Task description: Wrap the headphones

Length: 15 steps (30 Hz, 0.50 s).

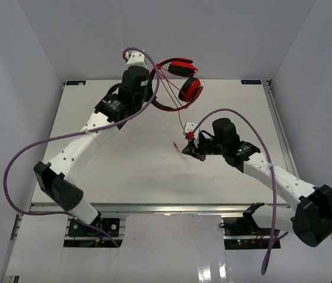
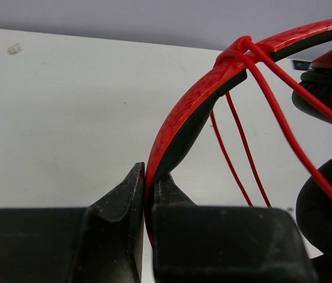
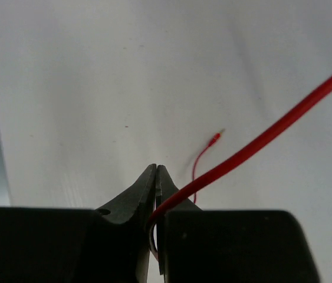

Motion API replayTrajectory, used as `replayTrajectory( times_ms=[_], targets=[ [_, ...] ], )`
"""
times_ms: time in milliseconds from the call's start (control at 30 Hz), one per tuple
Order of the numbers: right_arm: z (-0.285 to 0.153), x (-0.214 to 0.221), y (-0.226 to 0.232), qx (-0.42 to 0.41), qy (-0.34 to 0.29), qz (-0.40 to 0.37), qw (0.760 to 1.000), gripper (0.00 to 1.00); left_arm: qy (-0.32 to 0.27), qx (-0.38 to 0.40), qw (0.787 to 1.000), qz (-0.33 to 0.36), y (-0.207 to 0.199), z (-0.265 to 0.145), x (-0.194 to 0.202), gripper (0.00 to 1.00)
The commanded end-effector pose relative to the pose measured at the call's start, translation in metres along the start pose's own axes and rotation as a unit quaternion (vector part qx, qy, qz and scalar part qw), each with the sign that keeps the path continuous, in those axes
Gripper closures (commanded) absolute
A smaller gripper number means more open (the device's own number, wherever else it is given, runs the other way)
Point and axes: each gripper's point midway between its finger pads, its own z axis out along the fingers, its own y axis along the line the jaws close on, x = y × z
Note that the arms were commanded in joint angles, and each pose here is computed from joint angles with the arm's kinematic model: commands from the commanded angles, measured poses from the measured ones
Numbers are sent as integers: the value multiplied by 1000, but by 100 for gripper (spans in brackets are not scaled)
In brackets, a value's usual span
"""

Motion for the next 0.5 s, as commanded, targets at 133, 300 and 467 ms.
replayTrajectory(
  times_ms=[133,300,467],
  targets=[
    [-99,-31,-114,323,149,-232,905,92,43,-23,987,150,21,30,55,100],
    [-112,-63,-140,383,139,-291,866,92,96,131,962,220,-8,12,96,100],
    [-98,-73,-164,385,93,-277,875,91,122,304,909,257,-43,-28,126,100]
  ],
)
